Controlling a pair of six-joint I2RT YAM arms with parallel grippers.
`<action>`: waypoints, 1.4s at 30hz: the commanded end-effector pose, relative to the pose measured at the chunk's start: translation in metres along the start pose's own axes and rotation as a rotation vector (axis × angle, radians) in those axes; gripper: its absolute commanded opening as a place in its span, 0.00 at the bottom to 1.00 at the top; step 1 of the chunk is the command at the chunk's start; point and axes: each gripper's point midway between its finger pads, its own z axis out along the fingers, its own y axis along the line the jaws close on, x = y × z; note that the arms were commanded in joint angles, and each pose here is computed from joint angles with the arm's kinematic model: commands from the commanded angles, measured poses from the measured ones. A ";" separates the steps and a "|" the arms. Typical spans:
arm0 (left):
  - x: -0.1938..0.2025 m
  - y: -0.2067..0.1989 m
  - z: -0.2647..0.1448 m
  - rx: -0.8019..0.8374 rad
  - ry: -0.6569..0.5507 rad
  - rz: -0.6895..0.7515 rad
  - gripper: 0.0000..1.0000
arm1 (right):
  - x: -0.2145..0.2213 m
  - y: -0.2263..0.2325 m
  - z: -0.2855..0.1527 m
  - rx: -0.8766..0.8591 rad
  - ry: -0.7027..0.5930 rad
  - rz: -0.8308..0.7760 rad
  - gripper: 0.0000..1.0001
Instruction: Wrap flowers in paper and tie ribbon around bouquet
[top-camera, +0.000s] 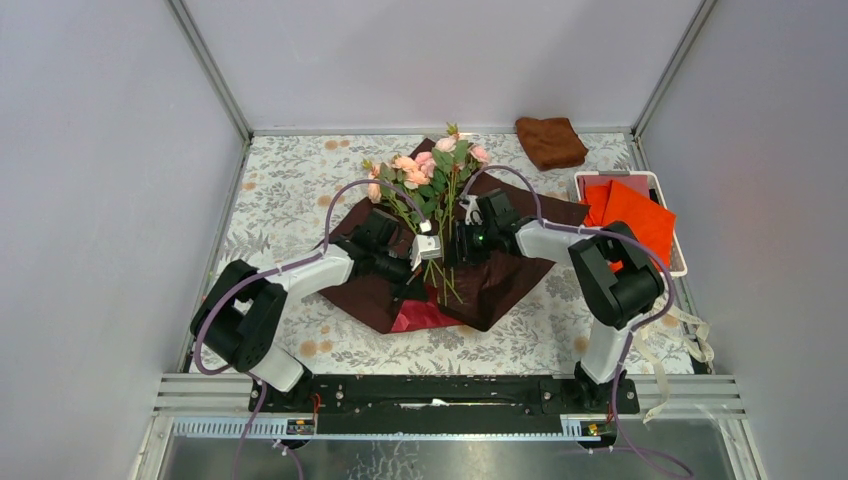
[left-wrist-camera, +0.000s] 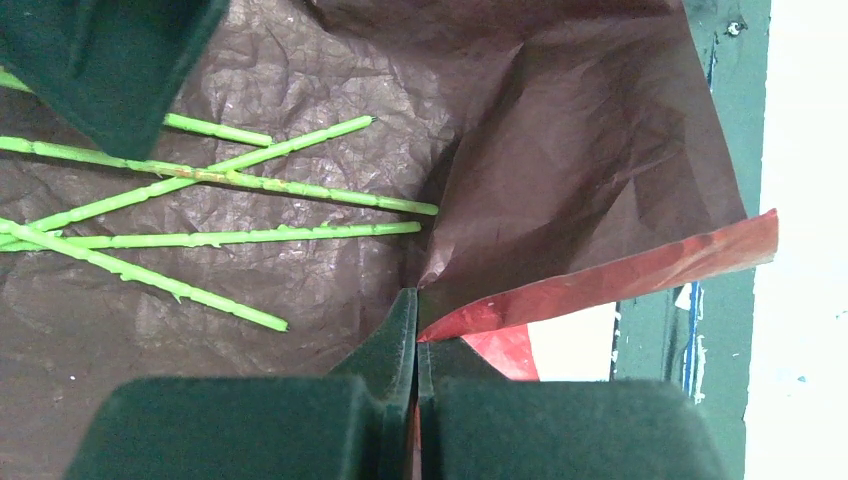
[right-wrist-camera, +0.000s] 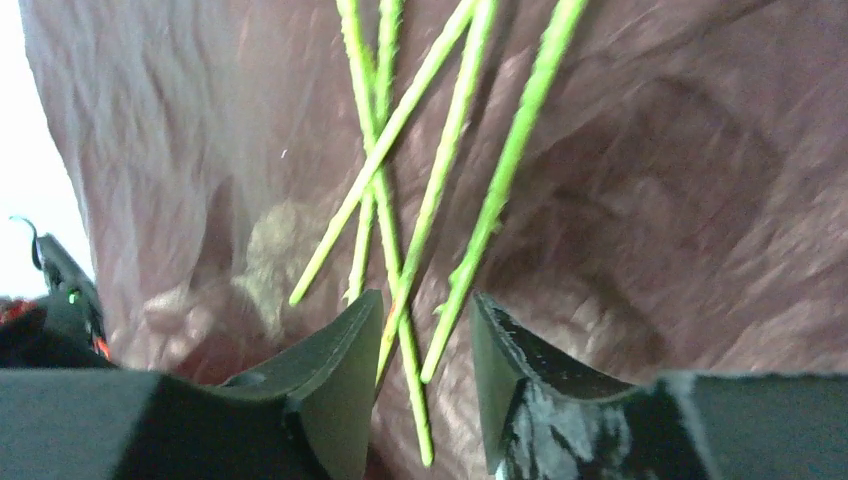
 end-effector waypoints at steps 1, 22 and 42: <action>-0.006 0.003 -0.002 0.002 -0.009 0.014 0.01 | -0.013 0.043 -0.050 -0.078 -0.006 -0.136 0.55; -0.004 -0.008 -0.026 0.028 0.062 0.114 0.01 | 0.035 0.046 -0.138 -0.060 -0.190 -0.538 0.63; -0.025 -0.011 -0.043 -0.050 0.062 0.167 0.00 | 0.138 -0.032 -0.091 0.192 0.253 0.195 0.01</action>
